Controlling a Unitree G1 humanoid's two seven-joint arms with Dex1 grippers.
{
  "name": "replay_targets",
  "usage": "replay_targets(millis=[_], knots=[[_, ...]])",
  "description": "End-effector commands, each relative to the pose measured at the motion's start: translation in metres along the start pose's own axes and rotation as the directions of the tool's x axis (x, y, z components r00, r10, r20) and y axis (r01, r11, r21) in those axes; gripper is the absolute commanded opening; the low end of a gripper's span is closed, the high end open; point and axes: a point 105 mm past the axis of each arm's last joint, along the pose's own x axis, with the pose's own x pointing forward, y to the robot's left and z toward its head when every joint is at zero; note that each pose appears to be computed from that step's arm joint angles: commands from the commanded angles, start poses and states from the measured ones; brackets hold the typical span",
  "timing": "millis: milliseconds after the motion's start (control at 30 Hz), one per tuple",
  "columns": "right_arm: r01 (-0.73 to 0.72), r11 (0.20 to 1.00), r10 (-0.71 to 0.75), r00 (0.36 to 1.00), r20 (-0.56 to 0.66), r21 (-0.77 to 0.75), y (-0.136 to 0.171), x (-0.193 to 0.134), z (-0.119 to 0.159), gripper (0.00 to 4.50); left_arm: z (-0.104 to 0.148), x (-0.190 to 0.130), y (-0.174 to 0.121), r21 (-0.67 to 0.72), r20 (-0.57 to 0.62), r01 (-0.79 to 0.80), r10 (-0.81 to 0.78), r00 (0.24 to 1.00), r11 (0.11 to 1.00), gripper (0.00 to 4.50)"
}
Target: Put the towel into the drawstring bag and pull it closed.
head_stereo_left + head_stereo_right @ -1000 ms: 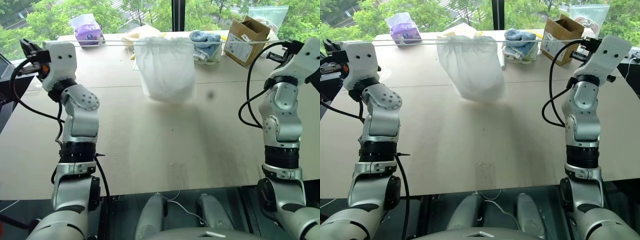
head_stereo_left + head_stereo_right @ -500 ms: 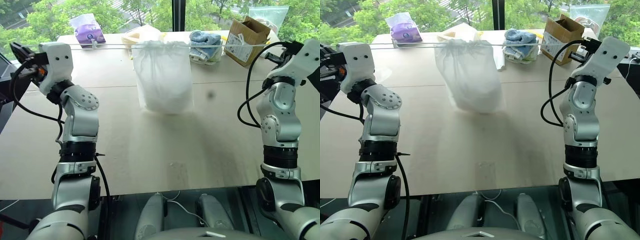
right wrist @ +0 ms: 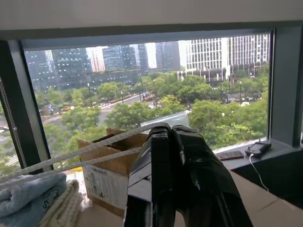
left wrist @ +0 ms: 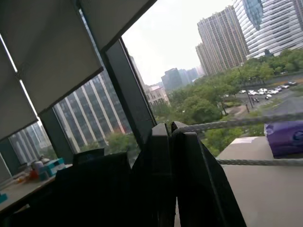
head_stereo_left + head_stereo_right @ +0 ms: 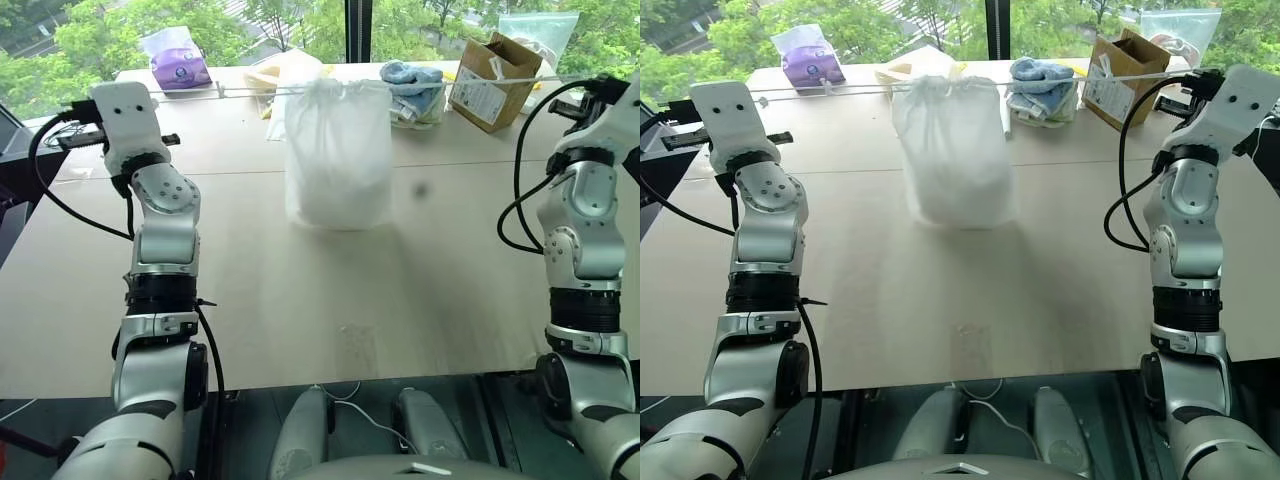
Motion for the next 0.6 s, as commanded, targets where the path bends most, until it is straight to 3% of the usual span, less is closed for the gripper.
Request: replay_targets(millis=[33, 133, 267, 367, 433, 467, 500, 533, 600], knots=[[0.146, 0.989, -0.141, 0.979, 0.148, -0.022, -0.065, 0.012, 0.040, 0.00, 0.011, 0.018, 0.038, -0.118, 0.033, -0.023, 0.027, 0.999, 0.993, 0.08], [-0.005, 0.999, 0.012, 0.989, 0.144, -0.046, -0.046, 0.010, 0.040, 0.00, 0.026, 0.014, 0.020, -0.205, 0.105, 0.152, -0.133, 0.986, 0.967, 0.08], [-0.292, 0.956, 0.292, 0.956, 0.004, 0.021, -0.001, -0.006, 0.013, 0.00, 0.035, -0.010, -0.022, -0.294, 0.183, 0.468, -0.432, 0.883, 0.833, 0.08], [-0.467, 0.881, 0.472, 0.875, -0.109, 0.074, 0.020, -0.028, -0.008, 0.00, 0.022, -0.038, -0.049, -0.359, 0.158, 0.641, -0.632, 0.758, 0.679, 0.08], [-0.591, 0.798, 0.602, 0.777, -0.185, 0.116, 0.032, -0.049, -0.020, 0.00, 0.018, -0.059, -0.058, -0.358, 0.163, 0.730, -0.731, 0.662, 0.581, 0.08], [-0.665, 0.728, 0.685, 0.690, -0.236, 0.167, 0.036, -0.068, -0.028, 0.65, 0.014, -0.073, -0.061, -0.360, 0.166, 0.780, -0.788, 0.593, 0.511, 0.46], [-0.707, 0.677, 0.734, 0.626, -0.264, 0.206, 0.038, -0.081, -0.032, 0.92, 0.012, -0.082, -0.061, -0.361, 0.167, 0.808, -0.820, 0.547, 0.465, 0.57], [-0.733, 0.645, 0.759, 0.583, -0.289, 0.216, 0.037, -0.090, -0.035, 1.31, 0.010, -0.091, -0.062, -0.367, 0.166, 0.833, -0.852, 0.496, 0.413, 0.83], [-0.748, 0.600, 0.792, 0.507, -0.340, 0.282, 0.028, -0.105, -0.042, 2.16, -0.001, -0.126, -0.062, -0.393, 0.148, 0.890, -0.939, 0.309, 0.231, 1.65]])
